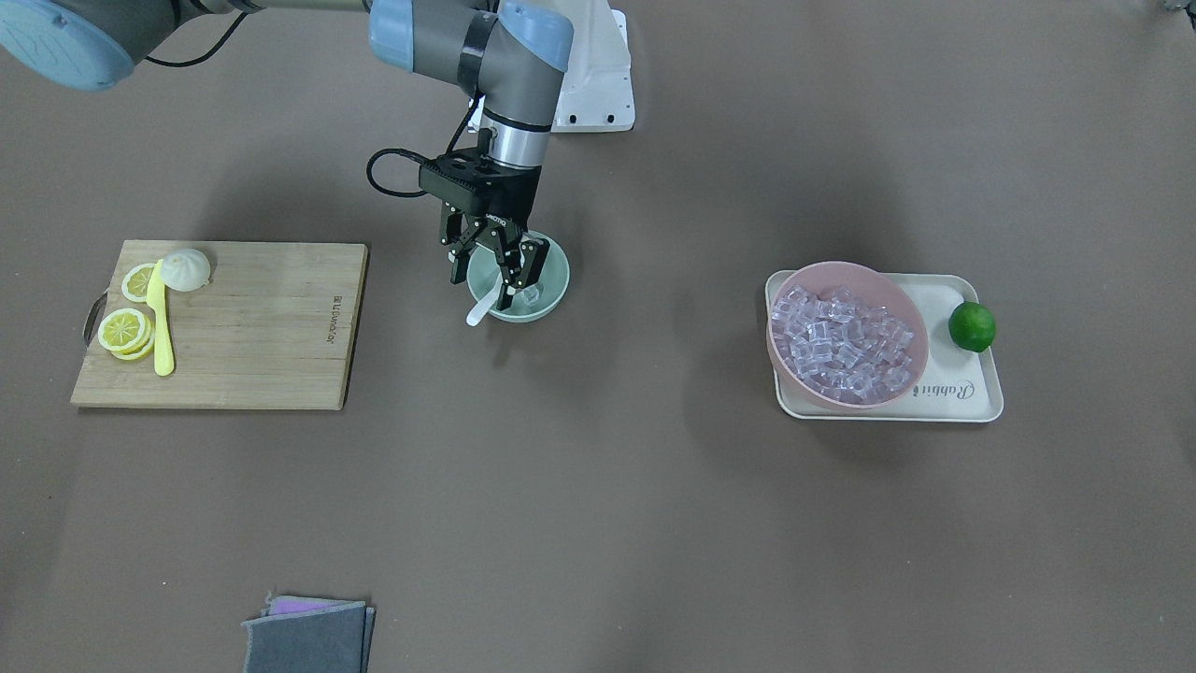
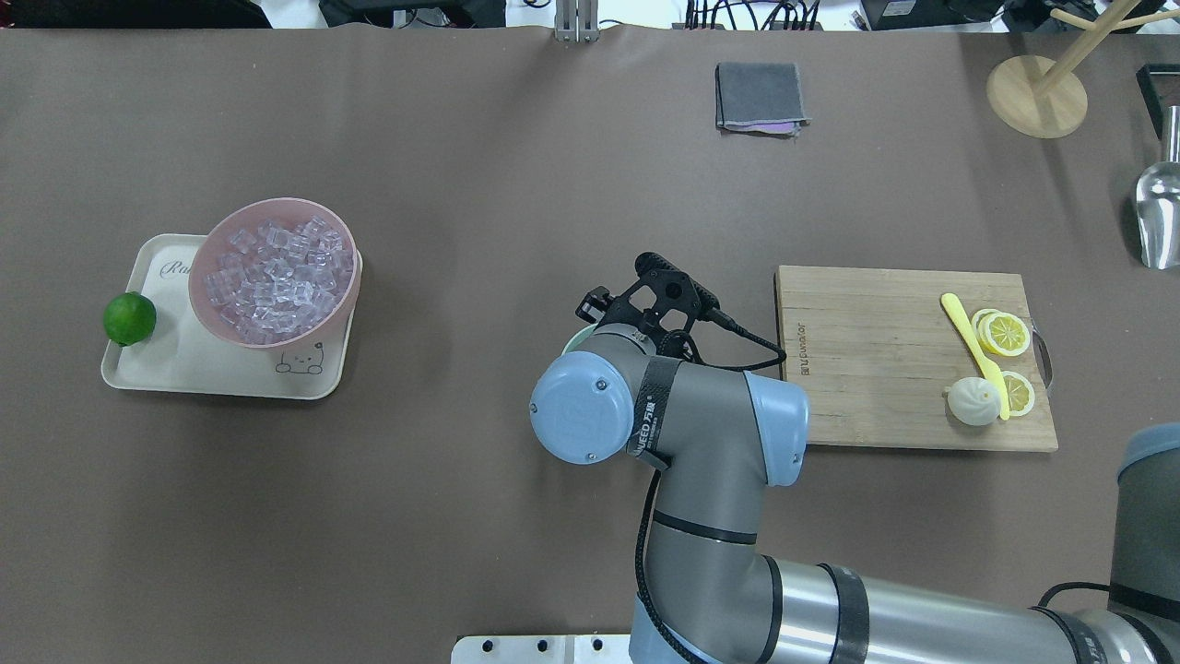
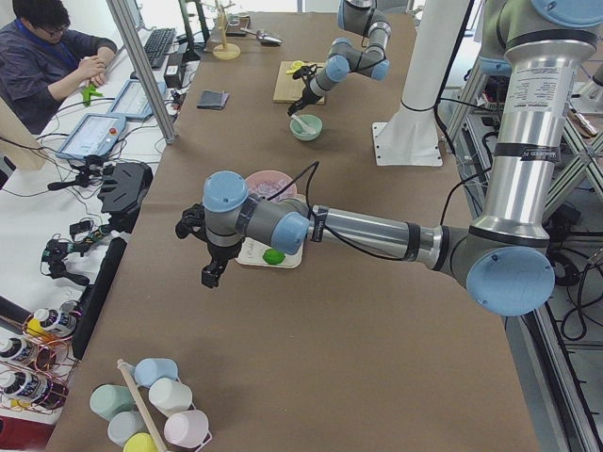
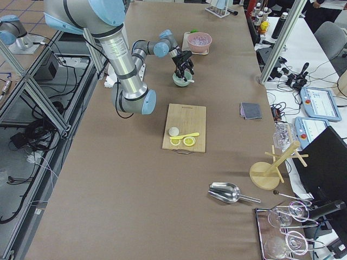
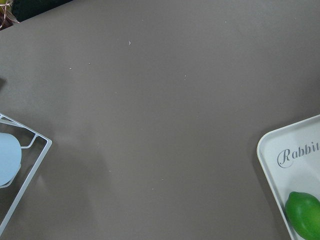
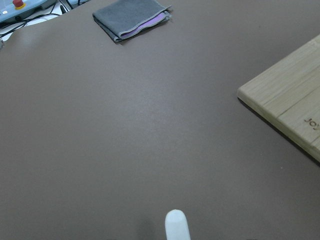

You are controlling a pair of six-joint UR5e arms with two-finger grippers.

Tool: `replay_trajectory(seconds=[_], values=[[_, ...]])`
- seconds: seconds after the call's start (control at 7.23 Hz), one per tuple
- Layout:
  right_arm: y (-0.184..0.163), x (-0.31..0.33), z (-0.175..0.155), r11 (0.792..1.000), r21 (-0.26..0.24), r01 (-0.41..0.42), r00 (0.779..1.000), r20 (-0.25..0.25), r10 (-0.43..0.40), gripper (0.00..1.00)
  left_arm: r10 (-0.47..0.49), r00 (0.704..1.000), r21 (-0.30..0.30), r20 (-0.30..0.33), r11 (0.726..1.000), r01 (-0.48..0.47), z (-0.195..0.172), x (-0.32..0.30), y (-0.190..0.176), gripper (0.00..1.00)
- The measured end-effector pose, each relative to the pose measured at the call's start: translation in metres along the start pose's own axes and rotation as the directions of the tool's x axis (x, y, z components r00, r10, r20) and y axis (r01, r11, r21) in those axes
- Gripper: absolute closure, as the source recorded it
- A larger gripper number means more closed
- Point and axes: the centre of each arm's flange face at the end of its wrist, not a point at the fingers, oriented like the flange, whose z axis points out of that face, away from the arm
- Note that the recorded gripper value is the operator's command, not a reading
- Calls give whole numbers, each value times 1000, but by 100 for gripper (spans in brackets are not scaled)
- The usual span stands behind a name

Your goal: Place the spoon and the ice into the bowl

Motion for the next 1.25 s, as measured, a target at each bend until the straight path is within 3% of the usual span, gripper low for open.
replay_trajectory(seconds=[0.28,0.69,0.97,1.25], values=[[-42,-4,-8,997,-20,77,997,15,-77,0,-3,1000,-1,1,1000,3,-1,0,2,2],[-132,11,-12,973,-107,207,978,32,-205,0,-87,996,-46,32,995,88,17,-20,30,2],[-195,26,-8,932,-173,319,948,46,-316,0,-166,985,-83,45,982,169,30,-43,79,2],[-255,55,5,869,-235,435,899,59,-434,0,-320,945,-177,68,928,327,11,-53,78,2]])
